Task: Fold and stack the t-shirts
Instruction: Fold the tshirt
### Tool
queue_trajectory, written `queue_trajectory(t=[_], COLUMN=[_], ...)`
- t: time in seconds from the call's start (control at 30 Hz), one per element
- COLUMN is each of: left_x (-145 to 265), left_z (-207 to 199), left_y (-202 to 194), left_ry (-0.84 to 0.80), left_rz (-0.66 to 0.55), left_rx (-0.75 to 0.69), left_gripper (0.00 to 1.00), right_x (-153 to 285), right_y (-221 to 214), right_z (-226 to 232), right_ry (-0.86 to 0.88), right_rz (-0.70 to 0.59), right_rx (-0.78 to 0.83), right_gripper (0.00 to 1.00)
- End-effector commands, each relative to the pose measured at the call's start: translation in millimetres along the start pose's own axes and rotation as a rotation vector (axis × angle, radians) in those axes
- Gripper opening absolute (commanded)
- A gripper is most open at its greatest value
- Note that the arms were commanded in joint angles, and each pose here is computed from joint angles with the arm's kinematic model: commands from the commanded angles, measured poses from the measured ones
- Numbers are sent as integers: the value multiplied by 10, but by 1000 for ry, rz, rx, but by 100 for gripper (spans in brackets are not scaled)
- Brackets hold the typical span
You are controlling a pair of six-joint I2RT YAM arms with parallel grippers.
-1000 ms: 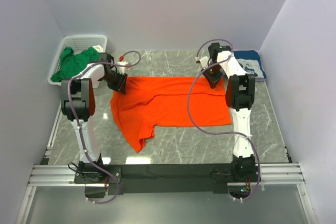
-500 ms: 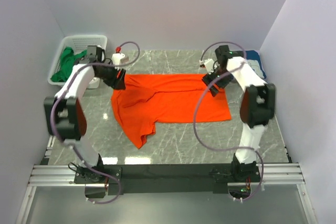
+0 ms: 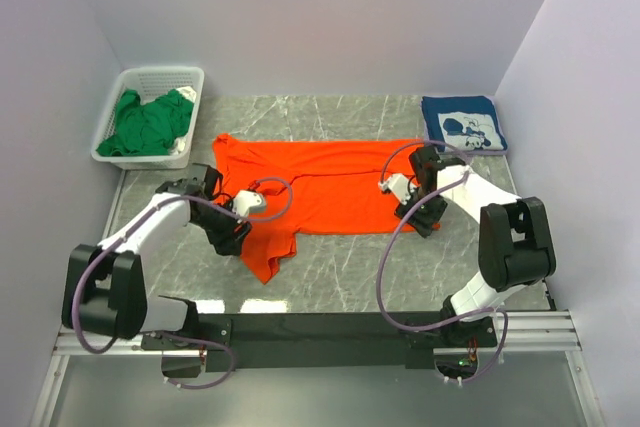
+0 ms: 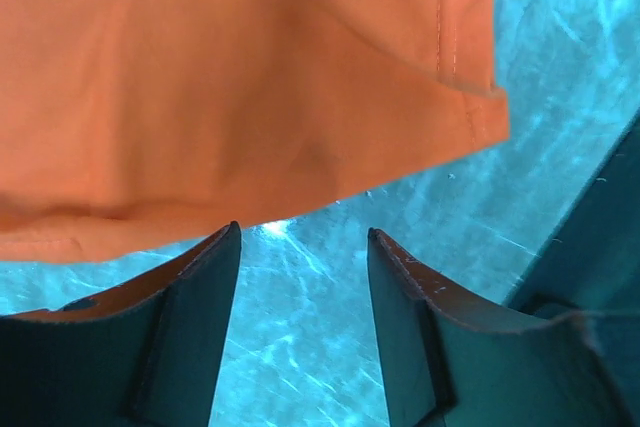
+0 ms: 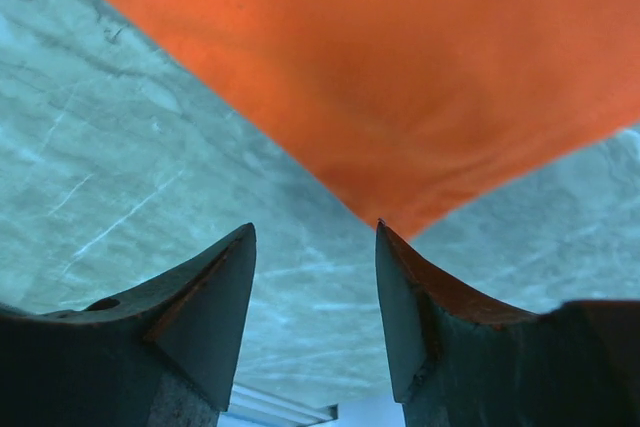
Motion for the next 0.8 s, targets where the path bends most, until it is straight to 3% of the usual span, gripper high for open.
queue_trajectory(t=[0.0,0.23,0.43,0.63,0.67,0.7,0.77], left_x=[5,-147,-236,-390,-416,-443,-474], left_z=[24,-37,-117,-233,-243,-212,-169], left_y=[101,16,39,-23,-38,-92,-129], left_ry=[65,76,51,29,31,45,61], left_rz=[-78,-33,-26,22,35,64,83], left_rx=[-165,-298,-370,-454,-468,-468,-476], left_gripper=[60,62,61,58,58,58,58], right_x=[-15,-177,-292,-382,-391,-382,-373], right_y=[106,-12,-105,-143,-143,-142,-144], right_z=[-205,-110,-75,-99,-110,-124,-131], right_ry=[-138,-124,-148,-168,-170,-178,-181], right_rz=[-43,21,63,100,104,106,110], right_rx=[57,113,147,151,151,147,147], right_gripper=[59,62,57,21,9,3,0])
Point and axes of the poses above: each gripper's point midway between its finger pads, its own x axis back along the fingers, its own z axis along the line the jaws close on, y = z × x, the point moved 4 cm from there along x, back along the fingers, and after that the axes turned 13 degrees about x, right-handed, at the moved point
